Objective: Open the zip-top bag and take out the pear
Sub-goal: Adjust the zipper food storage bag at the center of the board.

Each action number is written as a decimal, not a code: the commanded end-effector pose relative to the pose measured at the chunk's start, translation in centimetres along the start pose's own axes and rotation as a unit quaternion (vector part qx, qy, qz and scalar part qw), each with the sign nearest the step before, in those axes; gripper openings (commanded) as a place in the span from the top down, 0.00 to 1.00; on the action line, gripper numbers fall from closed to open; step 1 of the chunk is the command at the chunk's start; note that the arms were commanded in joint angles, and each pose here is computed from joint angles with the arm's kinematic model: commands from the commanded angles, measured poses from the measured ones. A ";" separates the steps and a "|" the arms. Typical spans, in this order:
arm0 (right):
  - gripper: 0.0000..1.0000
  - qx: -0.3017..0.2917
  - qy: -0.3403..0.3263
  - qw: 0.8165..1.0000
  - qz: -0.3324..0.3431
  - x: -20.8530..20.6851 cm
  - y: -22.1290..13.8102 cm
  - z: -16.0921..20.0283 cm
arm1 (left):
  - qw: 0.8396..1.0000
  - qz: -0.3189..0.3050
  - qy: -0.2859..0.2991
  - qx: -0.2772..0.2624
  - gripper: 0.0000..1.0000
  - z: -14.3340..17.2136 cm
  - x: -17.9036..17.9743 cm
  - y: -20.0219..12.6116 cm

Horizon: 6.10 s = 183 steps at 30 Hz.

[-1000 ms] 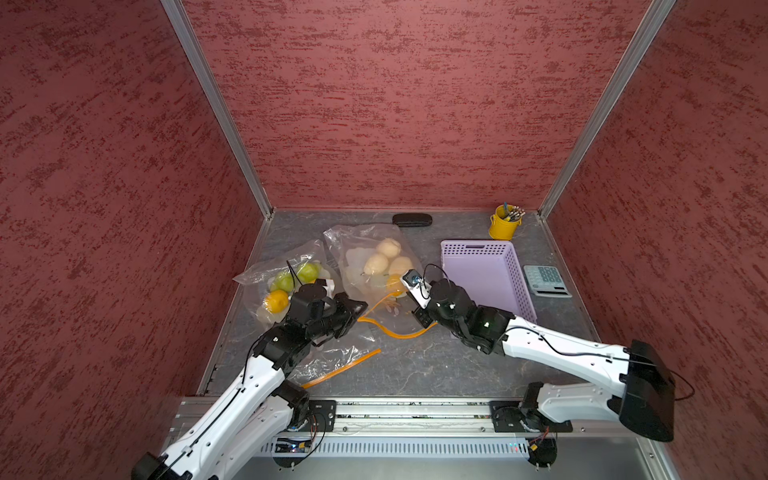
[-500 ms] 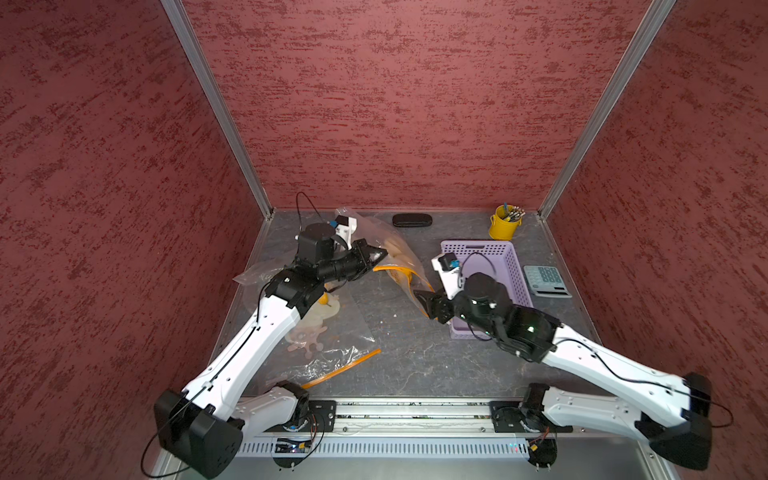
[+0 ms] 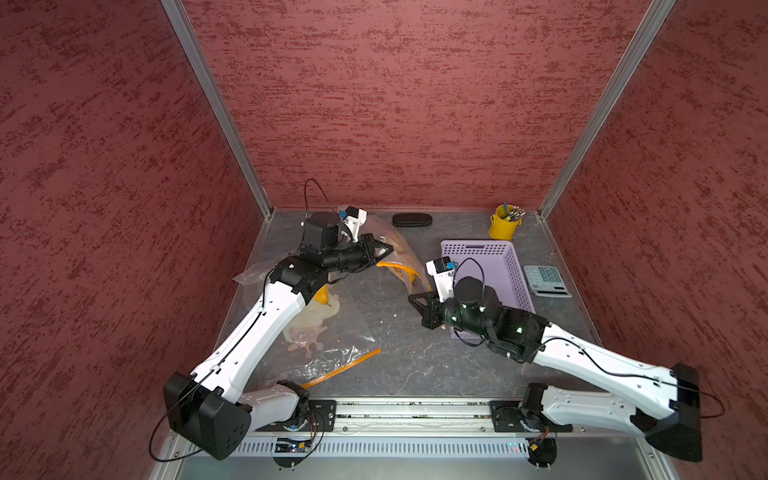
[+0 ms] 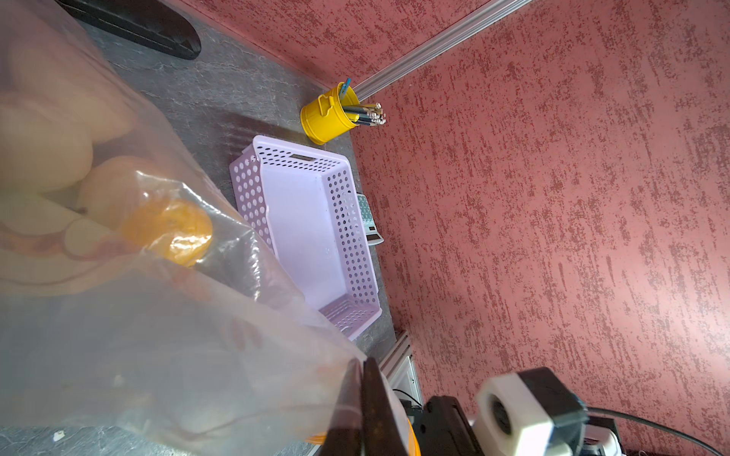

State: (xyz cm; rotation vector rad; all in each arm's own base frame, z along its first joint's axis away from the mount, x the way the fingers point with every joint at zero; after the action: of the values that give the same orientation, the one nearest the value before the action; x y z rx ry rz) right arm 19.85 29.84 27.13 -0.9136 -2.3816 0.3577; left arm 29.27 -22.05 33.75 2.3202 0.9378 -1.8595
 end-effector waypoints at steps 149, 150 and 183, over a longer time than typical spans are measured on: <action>1.00 0.015 0.401 0.913 -0.082 -8.1 11.6 7.5 | 0.995 -0.079 0.055 -0.007 1.00 13.1 4.0 -2.6; 1.00 0.024 0.397 0.913 -0.085 -8.1 11.8 7.9 | 0.996 -0.077 0.050 -0.013 1.00 12.5 4.1 -2.8; 0.82 0.097 0.124 0.977 0.145 -8.1 4.5 12.3 | 0.963 -0.104 0.246 0.044 0.00 9.1 -2.1 -6.2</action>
State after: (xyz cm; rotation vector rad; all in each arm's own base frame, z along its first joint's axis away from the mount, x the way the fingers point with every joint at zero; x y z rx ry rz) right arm 18.21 27.74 10.20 -1.0346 -1.9197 0.6085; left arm 19.02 -21.17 35.85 2.7202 1.2004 -1.5220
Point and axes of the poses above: each gripper's point midway between its finger pads, its own y axis out along the fingers, its own x axis along the line the jaws close on, z = x × y, the point moved 2 cm from there along -y, back along the fingers, and after that the axes turned 10 degrees about -y, right-handed, at the moved point
